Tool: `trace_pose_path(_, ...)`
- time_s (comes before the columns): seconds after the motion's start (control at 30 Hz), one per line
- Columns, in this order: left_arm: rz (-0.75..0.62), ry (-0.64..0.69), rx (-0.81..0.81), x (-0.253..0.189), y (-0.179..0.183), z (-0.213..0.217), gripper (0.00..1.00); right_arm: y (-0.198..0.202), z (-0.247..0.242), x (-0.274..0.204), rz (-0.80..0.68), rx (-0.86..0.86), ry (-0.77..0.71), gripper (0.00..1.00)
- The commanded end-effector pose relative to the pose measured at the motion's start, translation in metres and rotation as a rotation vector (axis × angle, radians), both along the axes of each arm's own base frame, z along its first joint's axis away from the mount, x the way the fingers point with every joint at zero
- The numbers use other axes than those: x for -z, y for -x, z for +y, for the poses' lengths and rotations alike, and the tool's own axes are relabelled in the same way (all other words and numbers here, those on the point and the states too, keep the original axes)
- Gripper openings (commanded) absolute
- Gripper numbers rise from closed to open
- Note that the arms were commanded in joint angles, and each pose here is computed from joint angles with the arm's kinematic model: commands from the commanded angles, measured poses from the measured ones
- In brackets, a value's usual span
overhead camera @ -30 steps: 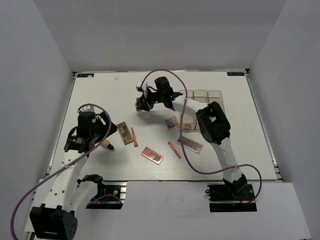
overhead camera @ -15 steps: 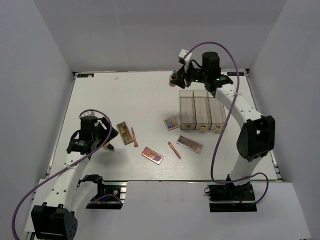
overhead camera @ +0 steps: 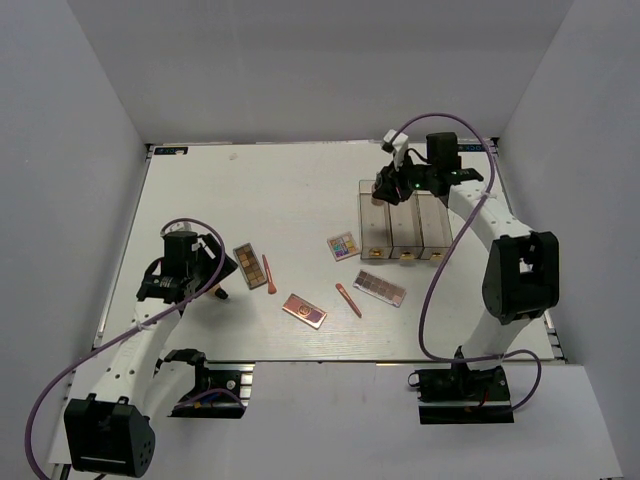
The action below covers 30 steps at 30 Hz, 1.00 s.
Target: Organize the makeup
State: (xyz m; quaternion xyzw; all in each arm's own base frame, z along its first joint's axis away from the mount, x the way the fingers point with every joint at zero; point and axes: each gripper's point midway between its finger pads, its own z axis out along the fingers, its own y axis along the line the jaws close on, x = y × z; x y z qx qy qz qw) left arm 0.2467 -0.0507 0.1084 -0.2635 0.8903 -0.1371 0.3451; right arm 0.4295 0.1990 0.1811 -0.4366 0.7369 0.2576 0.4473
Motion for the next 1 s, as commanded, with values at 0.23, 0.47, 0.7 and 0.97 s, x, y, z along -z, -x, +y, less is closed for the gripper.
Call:
trace_pose_path(0.23, -0.028, 0.016, -0.007, -0.008, 0.002, -0.001, 0.84, -0.060, 0.008, 0.022, -0.058, 0.021, 0.025, 0.00)
trace_pose_path(0.47, -0.028, 0.011, -0.018, -0.011, 0.002, 0.001, 0.84, -0.083, 0.010, 0.045, -0.076, 0.020, 0.059, 0.13)
trace_pose_path(0.7, -0.026, 0.010, -0.024, -0.012, 0.001, 0.001, 0.84, -0.083, 0.008, 0.062, -0.068, -0.001, 0.086, 0.47)
trace_pose_path(0.97, -0.005, 0.007, -0.039, -0.011, 0.004, 0.003, 0.84, -0.084, 0.009, 0.075, -0.061, -0.007, 0.095, 0.52)
